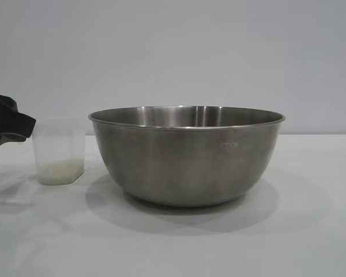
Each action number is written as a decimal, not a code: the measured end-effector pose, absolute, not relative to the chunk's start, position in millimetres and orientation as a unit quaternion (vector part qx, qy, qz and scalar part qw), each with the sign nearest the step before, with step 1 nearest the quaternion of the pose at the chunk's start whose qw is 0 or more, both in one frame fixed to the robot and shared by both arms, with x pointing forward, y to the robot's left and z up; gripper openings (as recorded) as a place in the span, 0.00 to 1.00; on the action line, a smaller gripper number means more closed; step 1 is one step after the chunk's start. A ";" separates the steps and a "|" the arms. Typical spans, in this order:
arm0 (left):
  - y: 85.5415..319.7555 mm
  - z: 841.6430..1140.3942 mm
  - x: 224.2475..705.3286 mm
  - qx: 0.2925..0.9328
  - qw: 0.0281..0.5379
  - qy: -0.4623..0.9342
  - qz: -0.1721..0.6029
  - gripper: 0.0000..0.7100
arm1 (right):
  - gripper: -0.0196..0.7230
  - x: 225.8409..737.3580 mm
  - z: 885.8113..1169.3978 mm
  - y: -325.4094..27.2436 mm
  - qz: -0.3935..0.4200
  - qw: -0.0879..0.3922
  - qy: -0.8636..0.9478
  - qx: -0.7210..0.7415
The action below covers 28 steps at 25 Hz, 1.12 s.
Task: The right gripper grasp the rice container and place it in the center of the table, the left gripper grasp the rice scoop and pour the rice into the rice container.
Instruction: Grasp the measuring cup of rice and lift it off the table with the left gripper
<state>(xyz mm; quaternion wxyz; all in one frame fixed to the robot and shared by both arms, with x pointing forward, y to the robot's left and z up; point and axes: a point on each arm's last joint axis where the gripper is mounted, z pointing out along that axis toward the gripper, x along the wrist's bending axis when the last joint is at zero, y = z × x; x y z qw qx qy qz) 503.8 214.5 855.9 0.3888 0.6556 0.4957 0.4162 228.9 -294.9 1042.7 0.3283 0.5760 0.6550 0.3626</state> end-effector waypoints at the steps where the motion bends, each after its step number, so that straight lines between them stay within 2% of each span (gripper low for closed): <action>1: 213.2 854.4 506.8 0.655 0.389 0.495 0.417 0.51 | 0.58 228.9 1042.7 -294.9 0.363 0.328 0.655 0.576; 11: 204.9 852.8 526.8 0.649 0.399 0.484 0.431 0.51 | 0.58 228.9 1042.7 -294.9 0.363 0.328 0.655 0.576; 12: 204.2 851.9 528.4 0.649 0.399 0.484 0.432 0.45 | 0.58 228.9 1042.7 -294.9 0.363 0.328 0.655 0.576; 13: 203.6 851.2 529.8 0.648 0.400 0.483 0.432 0.47 | 0.58 228.9 1042.7 -294.9 0.363 0.328 0.655 0.576; 18: 202.4 848.5 532.5 0.649 0.399 0.483 0.432 0.14 | 0.58 228.9 1042.7 -294.9 0.363 0.328 0.655 0.576; 21: 201.4 849.7 534.7 0.651 0.397 0.475 0.438 0.00 | 0.58 228.9 1042.7 -294.9 0.363 0.328 0.655 0.576; 28: 200.7 850.6 536.5 0.653 0.396 0.470 0.443 0.00 | 0.58 228.9 1042.7 -294.9 0.363 0.328 0.655 0.576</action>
